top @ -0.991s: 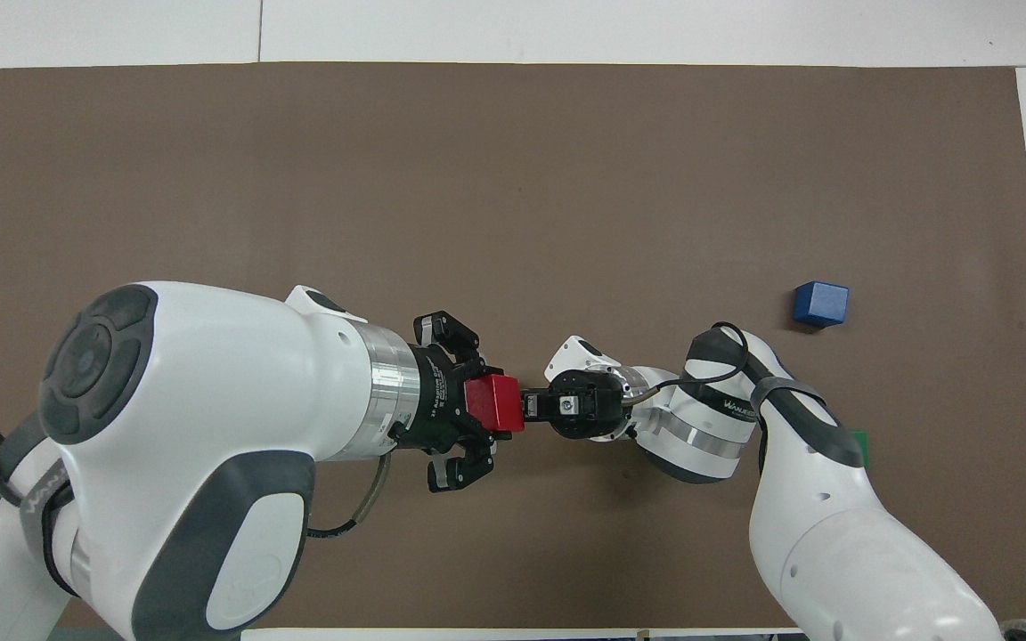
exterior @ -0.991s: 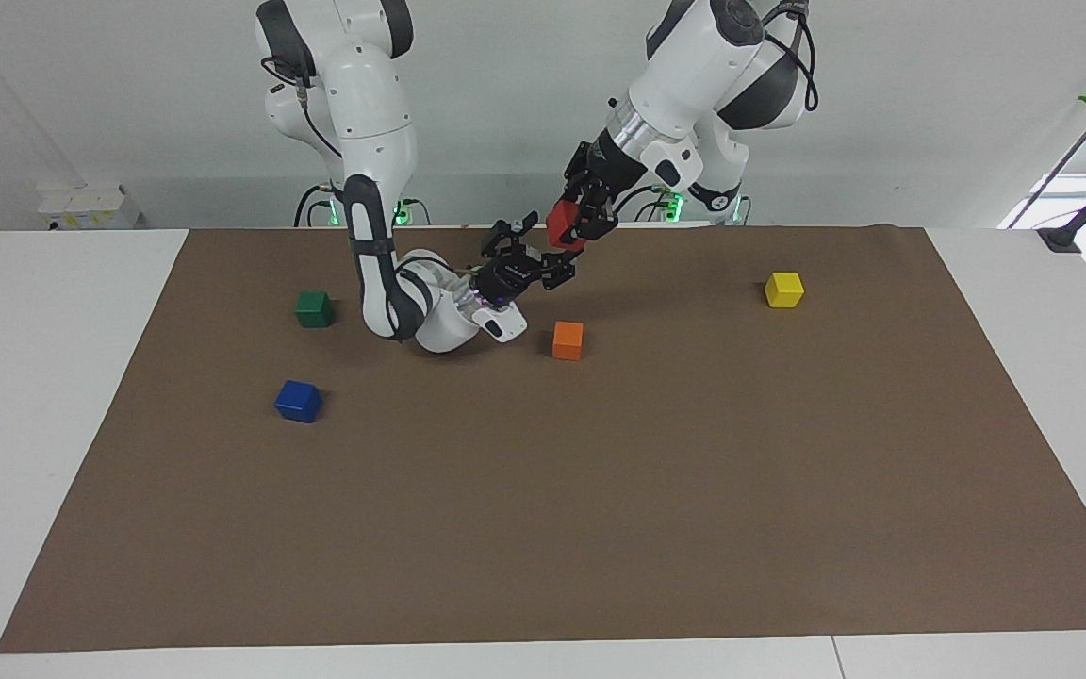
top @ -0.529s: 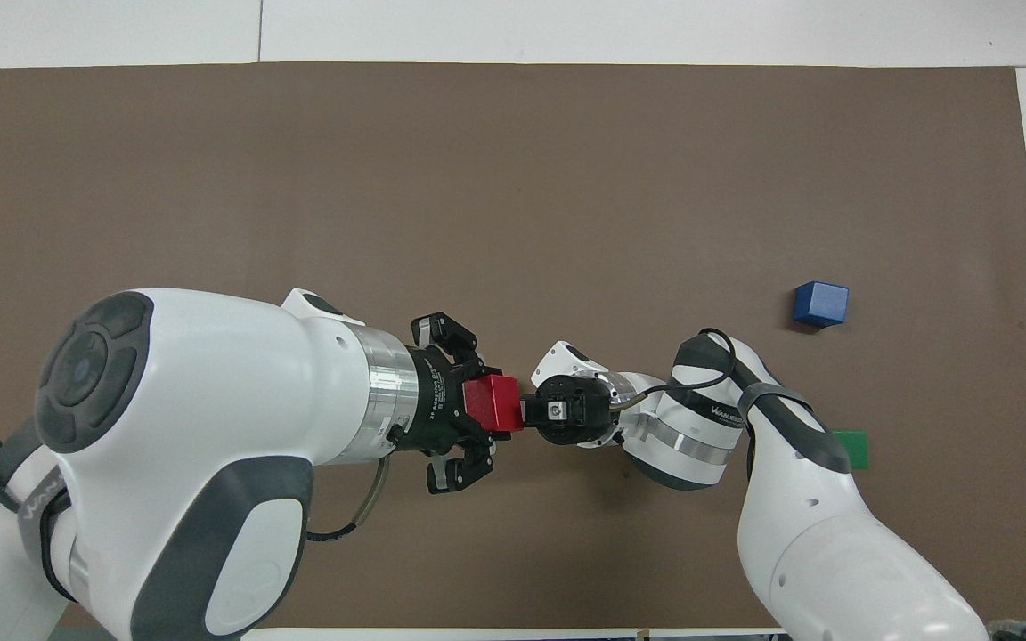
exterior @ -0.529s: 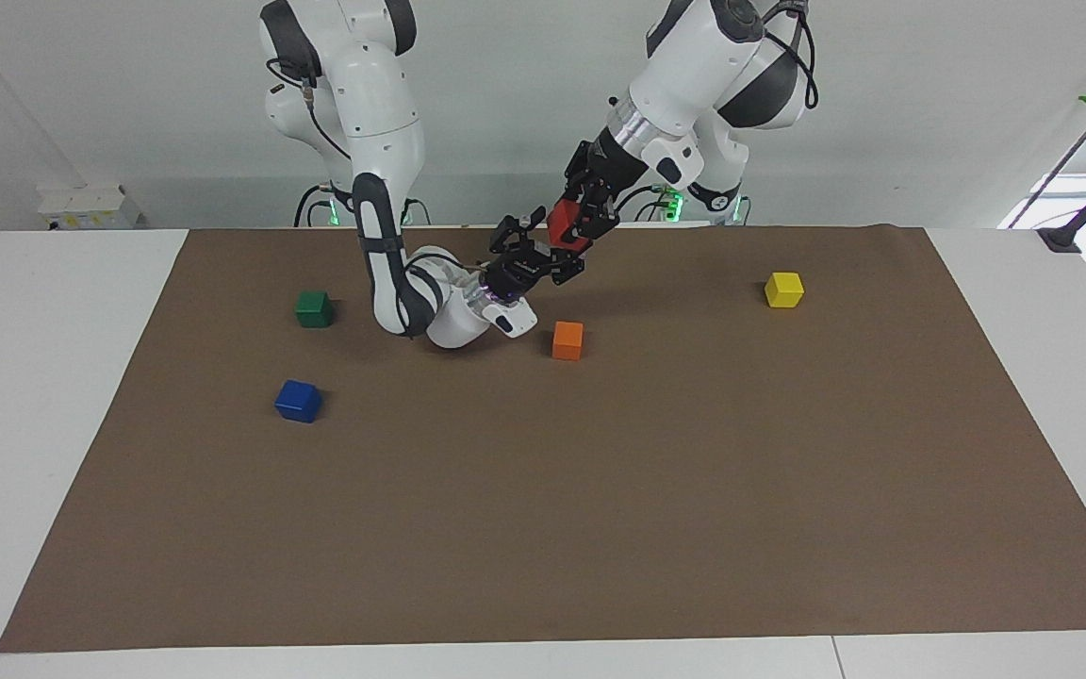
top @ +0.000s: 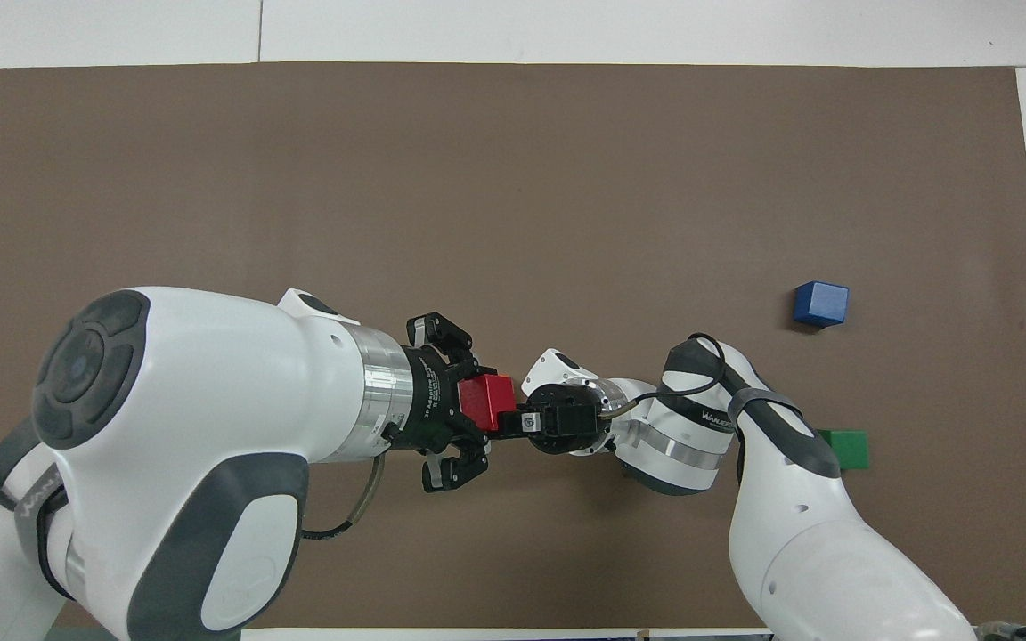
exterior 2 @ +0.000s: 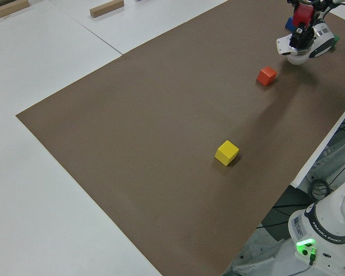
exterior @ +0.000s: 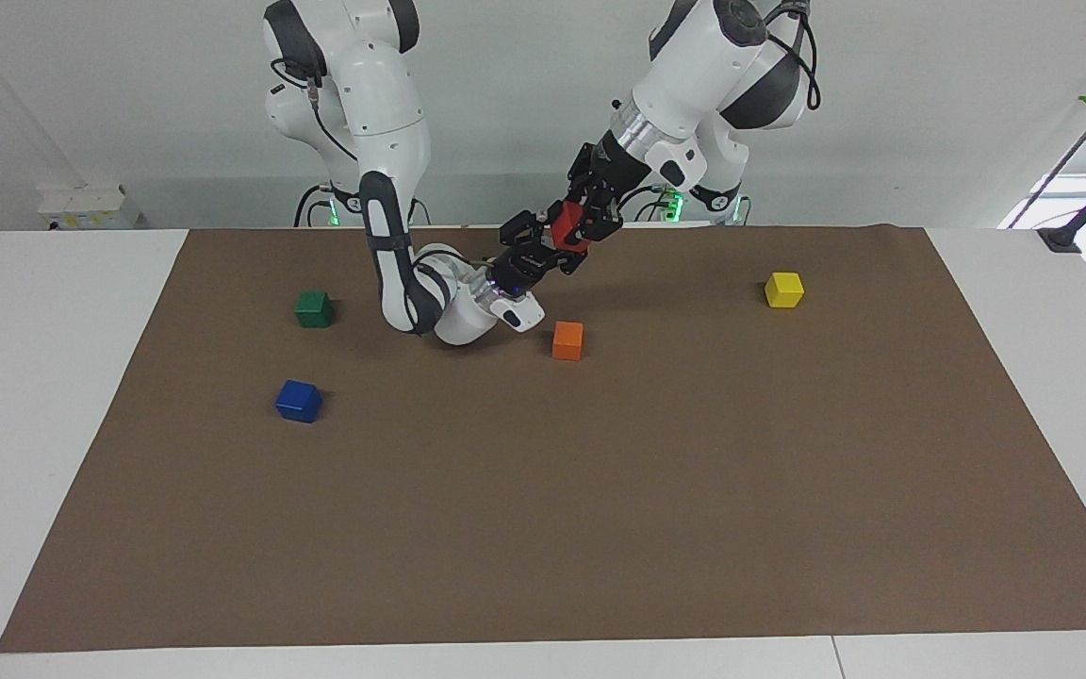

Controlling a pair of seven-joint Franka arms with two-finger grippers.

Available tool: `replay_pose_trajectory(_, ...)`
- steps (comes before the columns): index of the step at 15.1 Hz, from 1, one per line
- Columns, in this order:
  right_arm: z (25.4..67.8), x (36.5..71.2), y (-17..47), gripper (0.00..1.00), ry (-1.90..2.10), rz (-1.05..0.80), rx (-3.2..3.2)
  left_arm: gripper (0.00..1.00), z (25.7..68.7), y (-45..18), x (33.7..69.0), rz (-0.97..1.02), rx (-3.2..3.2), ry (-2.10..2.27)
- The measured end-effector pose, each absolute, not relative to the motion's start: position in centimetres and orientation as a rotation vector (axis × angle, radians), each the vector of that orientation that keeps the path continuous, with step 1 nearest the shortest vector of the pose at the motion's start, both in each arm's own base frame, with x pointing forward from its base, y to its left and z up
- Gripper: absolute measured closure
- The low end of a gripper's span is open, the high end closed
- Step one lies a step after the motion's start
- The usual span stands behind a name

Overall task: Transfer red block to right arm and stack on blue block
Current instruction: 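Close the right gripper on the red block held by the left gripper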

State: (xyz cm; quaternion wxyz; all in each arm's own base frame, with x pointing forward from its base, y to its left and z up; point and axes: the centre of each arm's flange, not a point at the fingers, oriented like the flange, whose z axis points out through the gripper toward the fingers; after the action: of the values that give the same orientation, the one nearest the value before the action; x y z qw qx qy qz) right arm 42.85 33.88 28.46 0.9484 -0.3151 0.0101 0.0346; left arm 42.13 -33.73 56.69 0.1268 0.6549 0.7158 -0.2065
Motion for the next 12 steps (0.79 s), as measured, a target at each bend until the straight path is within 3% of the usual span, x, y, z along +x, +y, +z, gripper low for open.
replay_pose_trajectory(9,29.1,43.1,33.9,0.41,0.026,0.092,-0.649,0.44,57.2,-33.5,42.2,-0.594,1.895,2.077)
replay_pose_trajectory(10,29.1,43.2,33.8,0.41,0.026,0.089,-0.653,0.42,57.2,-33.5,42.2,-0.593,1.894,2.077)
replay_pose_trajectory(12,29.5,43.7,33.7,0.41,0.029,0.074,-0.672,0.22,57.1,-33.8,41.9,-0.595,1.899,2.078)
